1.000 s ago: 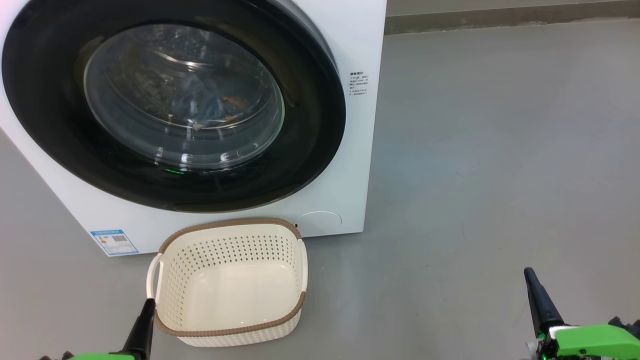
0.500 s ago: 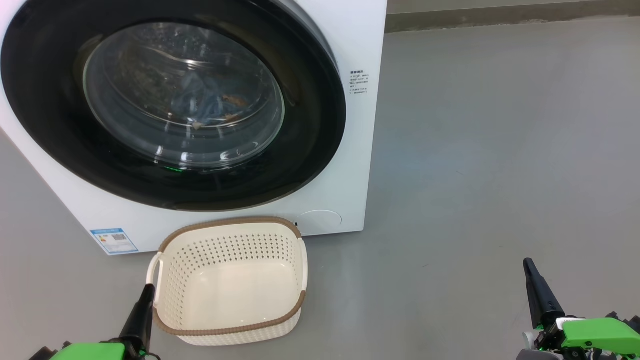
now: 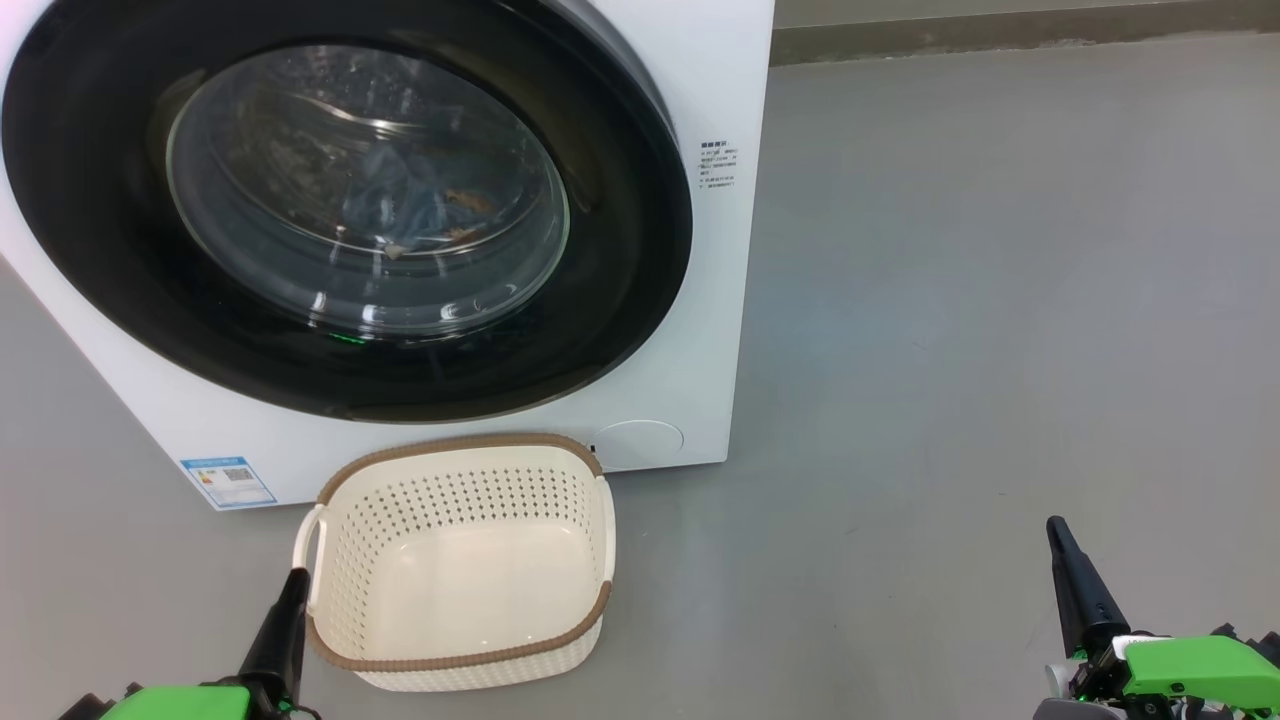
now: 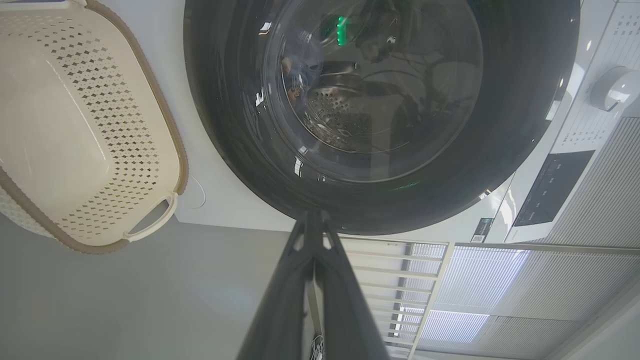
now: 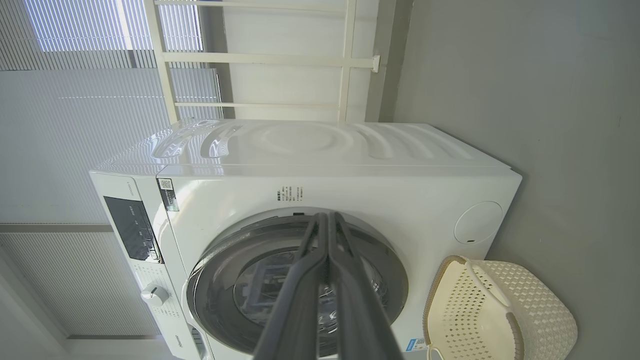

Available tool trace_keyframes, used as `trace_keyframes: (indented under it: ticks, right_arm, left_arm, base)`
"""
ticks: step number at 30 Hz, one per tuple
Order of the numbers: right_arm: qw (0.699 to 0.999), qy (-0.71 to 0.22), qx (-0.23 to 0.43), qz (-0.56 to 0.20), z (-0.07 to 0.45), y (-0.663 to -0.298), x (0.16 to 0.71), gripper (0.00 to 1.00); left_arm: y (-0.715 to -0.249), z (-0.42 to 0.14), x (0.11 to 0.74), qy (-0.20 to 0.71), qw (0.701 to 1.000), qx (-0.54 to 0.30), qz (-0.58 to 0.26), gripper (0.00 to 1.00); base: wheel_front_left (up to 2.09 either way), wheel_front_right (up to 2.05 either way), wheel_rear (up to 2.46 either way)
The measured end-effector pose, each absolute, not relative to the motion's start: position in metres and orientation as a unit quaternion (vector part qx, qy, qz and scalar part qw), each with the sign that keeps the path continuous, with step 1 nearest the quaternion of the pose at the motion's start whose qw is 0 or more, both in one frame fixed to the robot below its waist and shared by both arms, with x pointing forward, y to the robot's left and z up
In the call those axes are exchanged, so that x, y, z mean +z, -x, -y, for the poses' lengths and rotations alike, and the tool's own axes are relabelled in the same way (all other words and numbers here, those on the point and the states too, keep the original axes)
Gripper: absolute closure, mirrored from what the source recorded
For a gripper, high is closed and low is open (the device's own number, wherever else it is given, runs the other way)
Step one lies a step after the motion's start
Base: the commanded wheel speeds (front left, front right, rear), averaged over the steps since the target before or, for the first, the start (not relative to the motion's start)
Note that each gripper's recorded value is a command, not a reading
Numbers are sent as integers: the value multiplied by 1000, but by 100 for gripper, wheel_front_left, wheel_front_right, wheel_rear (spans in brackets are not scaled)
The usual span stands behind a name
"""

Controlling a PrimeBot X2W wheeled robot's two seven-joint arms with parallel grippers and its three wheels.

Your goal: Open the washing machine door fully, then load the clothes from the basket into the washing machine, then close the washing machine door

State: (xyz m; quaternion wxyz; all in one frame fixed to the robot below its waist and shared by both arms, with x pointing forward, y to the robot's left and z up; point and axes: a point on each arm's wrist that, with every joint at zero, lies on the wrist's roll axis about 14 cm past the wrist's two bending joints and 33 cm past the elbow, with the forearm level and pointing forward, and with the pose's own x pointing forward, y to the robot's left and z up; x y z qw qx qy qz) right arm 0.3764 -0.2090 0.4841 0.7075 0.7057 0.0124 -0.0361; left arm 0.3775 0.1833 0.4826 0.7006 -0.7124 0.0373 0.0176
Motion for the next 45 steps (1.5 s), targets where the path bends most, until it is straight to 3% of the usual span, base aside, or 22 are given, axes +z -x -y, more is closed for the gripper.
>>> trace_keyframes:
  ticks: [45]
  right_arm:
    - [707,-706,-36,-12,209,-376,484,100]
  left_arm:
    - [-378,-183,483,712,701,18,-37,100]
  base:
    - [0,0,0]
